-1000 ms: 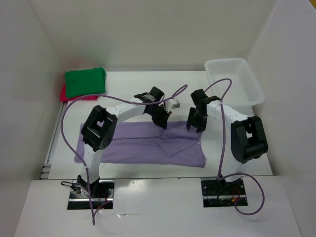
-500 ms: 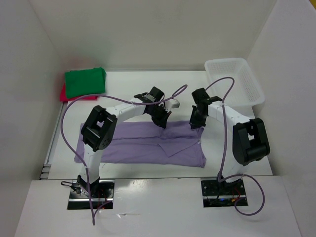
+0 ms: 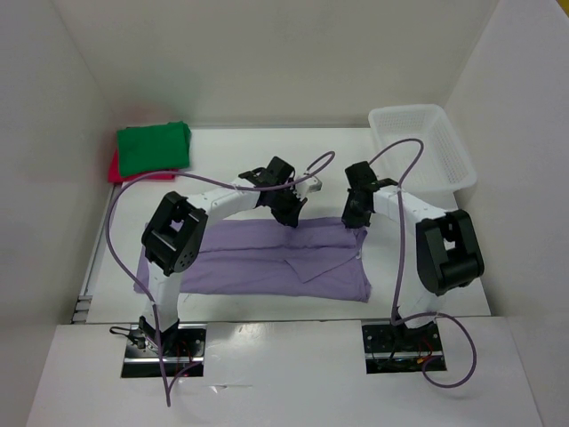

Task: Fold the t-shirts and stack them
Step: Fold the other side of the tshirt into a rectangle

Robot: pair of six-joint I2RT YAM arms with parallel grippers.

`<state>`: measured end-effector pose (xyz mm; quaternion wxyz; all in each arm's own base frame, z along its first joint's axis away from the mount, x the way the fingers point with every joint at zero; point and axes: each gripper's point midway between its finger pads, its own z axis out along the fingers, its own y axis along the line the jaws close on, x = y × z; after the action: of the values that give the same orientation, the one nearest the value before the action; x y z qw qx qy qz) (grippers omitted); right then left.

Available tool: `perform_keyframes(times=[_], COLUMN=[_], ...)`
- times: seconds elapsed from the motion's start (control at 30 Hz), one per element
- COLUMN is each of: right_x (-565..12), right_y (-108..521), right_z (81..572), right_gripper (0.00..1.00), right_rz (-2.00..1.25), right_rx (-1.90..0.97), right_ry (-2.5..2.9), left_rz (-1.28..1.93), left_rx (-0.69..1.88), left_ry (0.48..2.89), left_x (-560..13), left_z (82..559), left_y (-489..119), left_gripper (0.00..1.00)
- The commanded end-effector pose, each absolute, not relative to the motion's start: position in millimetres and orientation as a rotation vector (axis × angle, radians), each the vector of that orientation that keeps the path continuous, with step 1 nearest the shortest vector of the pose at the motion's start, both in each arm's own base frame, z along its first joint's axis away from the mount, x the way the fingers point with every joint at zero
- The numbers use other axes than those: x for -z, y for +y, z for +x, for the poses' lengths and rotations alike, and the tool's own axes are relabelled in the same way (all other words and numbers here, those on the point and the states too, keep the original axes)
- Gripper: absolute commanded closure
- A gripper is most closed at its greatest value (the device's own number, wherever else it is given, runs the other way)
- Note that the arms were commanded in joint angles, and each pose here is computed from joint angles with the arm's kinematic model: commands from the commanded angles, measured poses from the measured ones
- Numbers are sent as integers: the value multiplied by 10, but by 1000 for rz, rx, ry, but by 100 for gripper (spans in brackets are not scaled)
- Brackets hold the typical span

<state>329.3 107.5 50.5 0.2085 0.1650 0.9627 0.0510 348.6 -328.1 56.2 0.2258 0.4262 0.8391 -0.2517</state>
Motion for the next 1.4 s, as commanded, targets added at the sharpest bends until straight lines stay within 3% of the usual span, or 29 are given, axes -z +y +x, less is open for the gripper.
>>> perform_keyframes(times=[0.0,0.17,0.2,0.23,0.3,0.37,0.5,0.73,0.9,1.0,1.17,1.2,1.23,1.3,1.37], right_x=[-374,-330,-330,-387,-452,-651,-872,-634,-316,-182,-257,-324,-430,-696,-774], right_y=[959,929,929,940,938,889,807,916,937,926,850,821,796,819,868], right_z=[3375,3318,3318,3355,3348,3382,3275,2875,2712,2660,2653,2644,2669,2594,2451], right_gripper=[100,97,86,60,52,48,48,52,81,92,95,68,53,30,23], right_rz=[493,521,521,520,520,536,602,743,785,807,870,891,914,993,1099], right_rx=[-49,-20,-20,-31,-39,-29,-10,-108,-86,-56,20,30,30,-38,-99], right_ry=[2683,2704,2704,2688,2677,2617,2575,2667,2757,2790,2776,2751,2711,2631,2588], left_rz=[1154,1162,1164,1167,1159,1150,1140,1124,1144,1136,1062,1033,966,922,830], left_rx=[701,666,666,643,607,562,477,387,373,377,263,236,193,160,117], left_ry=[2330,2362,2371,2358,2364,2379,2384,2376,2399,2382,2391,2379,2400,2449,2524], left_x=[-587,-474,-433,-454,-464,-442,-466,-548,-576,-778,-1064,-1200,-1227,-1200,-1087], left_z=[3445,3422,3417,3461,3500,3524,3609,3709,3673,3688,3824,3825,3897,3789,3751], left_y=[-3279,-3261,-3257,-3254,-3225,-3172,-3097,-3021,-2931,-2812,-2184,-2030,-1751,-1391,-909], left_gripper=[100,93,90,85,65,60,56,50,50,50,46,41,40,35,34])
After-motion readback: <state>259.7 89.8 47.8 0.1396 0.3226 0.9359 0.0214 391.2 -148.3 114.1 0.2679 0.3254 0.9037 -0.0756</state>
